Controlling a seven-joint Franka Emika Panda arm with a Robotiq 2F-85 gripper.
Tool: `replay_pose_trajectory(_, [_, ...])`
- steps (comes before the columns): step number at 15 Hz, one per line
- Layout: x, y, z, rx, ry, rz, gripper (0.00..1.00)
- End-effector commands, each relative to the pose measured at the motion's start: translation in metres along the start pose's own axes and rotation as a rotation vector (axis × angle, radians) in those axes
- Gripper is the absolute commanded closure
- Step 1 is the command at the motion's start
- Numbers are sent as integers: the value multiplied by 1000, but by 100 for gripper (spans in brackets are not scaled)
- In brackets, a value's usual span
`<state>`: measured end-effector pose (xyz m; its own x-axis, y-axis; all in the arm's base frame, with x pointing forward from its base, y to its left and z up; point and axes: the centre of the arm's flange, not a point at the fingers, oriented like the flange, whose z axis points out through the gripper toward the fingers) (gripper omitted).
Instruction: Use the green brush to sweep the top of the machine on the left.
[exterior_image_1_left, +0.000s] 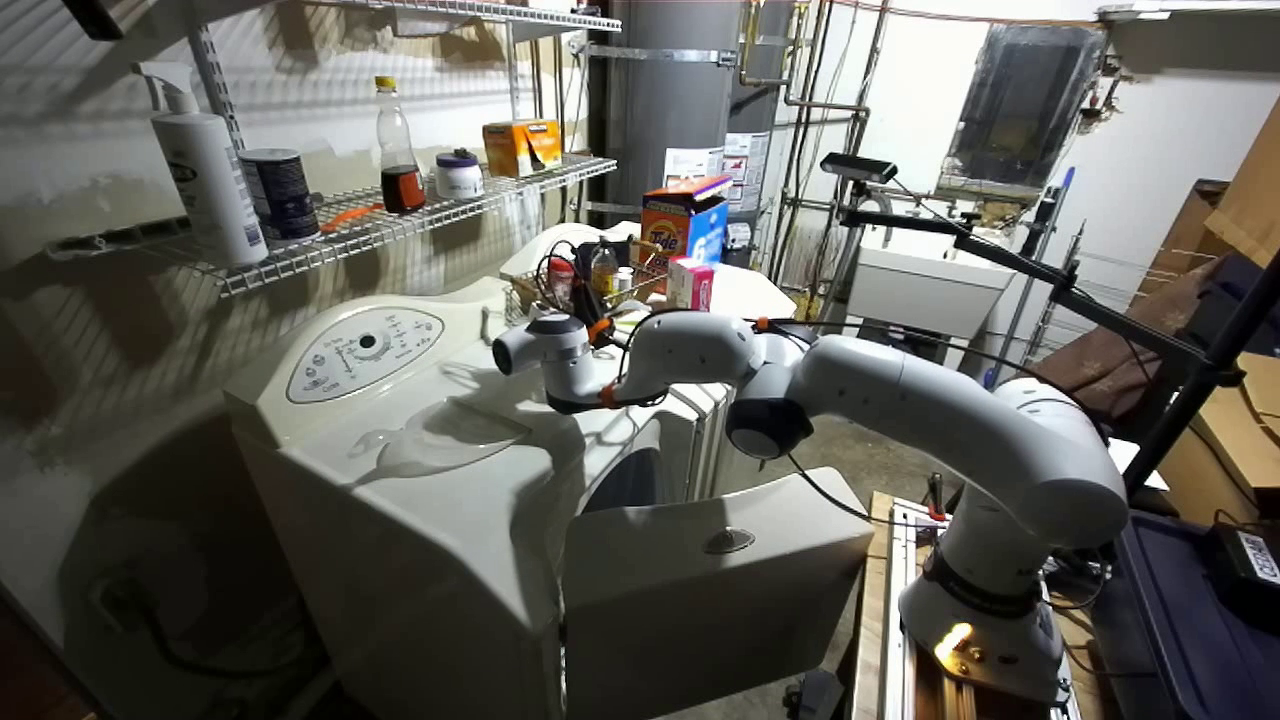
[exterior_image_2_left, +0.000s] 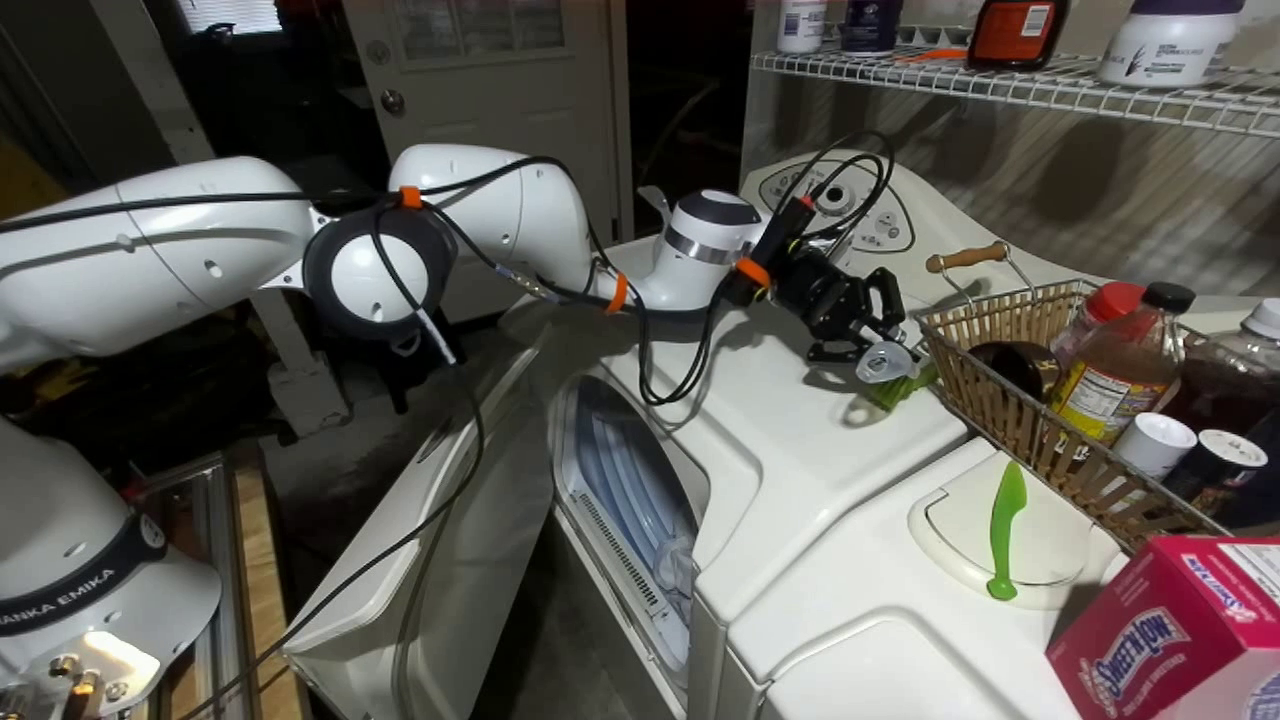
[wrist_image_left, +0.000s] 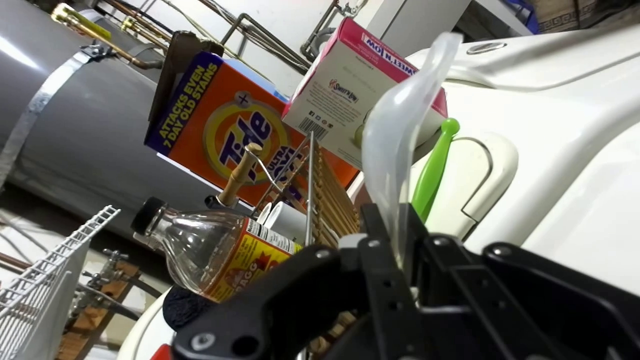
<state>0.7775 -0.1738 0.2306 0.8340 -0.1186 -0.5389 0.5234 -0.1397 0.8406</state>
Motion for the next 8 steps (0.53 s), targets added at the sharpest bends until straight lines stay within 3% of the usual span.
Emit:
replay_pose_trajectory(1, [38,13,-3,-31,-1,5,97])
replay_pose_trajectory(5, [38,9,-20,125,16,-37,97])
replay_pose_trajectory(8, [35,10,-36,197,40,-49,97])
